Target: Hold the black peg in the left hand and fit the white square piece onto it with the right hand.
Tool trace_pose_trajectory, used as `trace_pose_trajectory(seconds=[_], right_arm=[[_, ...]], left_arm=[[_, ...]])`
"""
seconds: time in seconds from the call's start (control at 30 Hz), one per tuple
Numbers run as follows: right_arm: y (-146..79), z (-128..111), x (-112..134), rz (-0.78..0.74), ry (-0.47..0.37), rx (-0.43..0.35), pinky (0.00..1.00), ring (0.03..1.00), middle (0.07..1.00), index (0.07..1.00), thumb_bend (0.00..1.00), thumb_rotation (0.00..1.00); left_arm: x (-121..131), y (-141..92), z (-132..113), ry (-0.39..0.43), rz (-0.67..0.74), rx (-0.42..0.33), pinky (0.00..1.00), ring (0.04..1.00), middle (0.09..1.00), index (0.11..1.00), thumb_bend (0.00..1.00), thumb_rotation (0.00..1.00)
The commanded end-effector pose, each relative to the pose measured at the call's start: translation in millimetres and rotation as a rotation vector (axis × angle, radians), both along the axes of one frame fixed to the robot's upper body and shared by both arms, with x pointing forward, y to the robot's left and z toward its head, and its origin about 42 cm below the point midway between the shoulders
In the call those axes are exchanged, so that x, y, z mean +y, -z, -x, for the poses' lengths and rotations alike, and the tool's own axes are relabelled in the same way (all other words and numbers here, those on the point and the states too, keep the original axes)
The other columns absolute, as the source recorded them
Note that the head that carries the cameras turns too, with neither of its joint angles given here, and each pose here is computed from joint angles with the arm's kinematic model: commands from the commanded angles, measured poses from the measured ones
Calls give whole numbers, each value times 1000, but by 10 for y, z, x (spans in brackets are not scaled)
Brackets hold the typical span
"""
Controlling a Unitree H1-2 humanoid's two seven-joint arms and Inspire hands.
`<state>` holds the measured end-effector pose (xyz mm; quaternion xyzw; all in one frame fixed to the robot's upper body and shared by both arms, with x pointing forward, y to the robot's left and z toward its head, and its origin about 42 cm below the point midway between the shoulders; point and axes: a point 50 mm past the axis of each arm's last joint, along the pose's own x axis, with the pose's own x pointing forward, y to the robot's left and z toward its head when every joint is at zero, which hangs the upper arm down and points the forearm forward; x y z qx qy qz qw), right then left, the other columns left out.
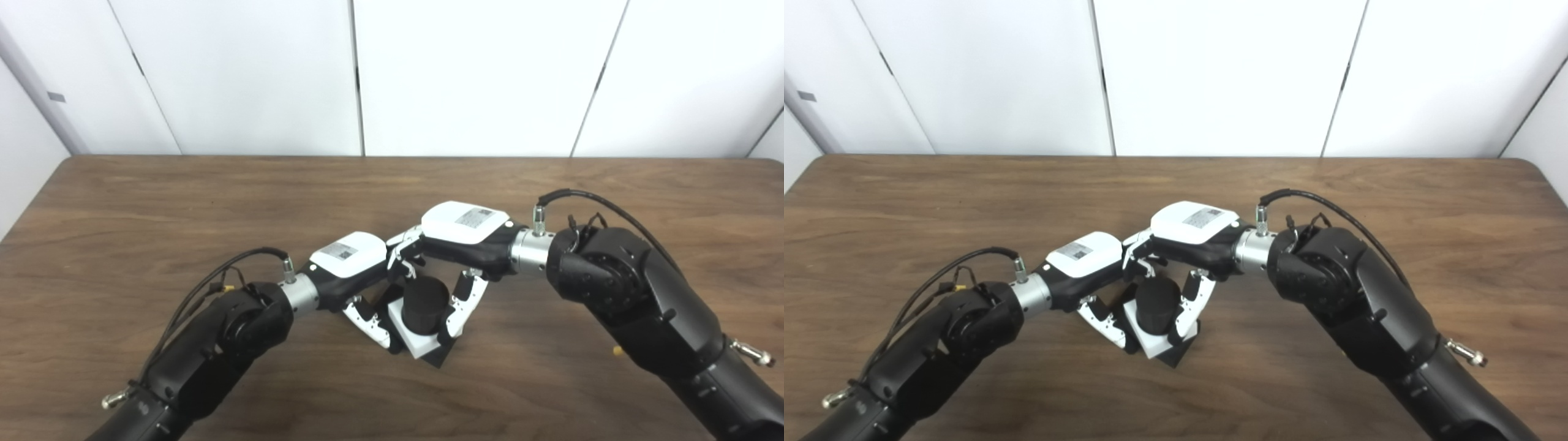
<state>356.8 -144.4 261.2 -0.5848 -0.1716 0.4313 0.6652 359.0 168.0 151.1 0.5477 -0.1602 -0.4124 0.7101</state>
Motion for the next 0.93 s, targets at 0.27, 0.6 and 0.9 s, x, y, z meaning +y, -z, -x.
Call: trace_pose_trajectory(seconds=[0.27, 0.6, 0.9], right_arm=[[0, -21, -157, 46, 40, 18, 821, 881, 873, 775, 949, 310], [-180, -50, -563, -80, 165, -63, 678, 786, 808, 702, 782, 61], [-230, -43, -984, -198, 297, -99, 602, 733, 774, 707, 710, 12]], left_arm=[[-6, 257, 116, 29, -125, 83, 857, 937, 887, 490, 523, 73], [24, 255, 119, 26, -128, 76, 858, 934, 882, 490, 523, 73], [42, 239, 119, 25, -137, 78, 858, 937, 886, 490, 523, 72]])
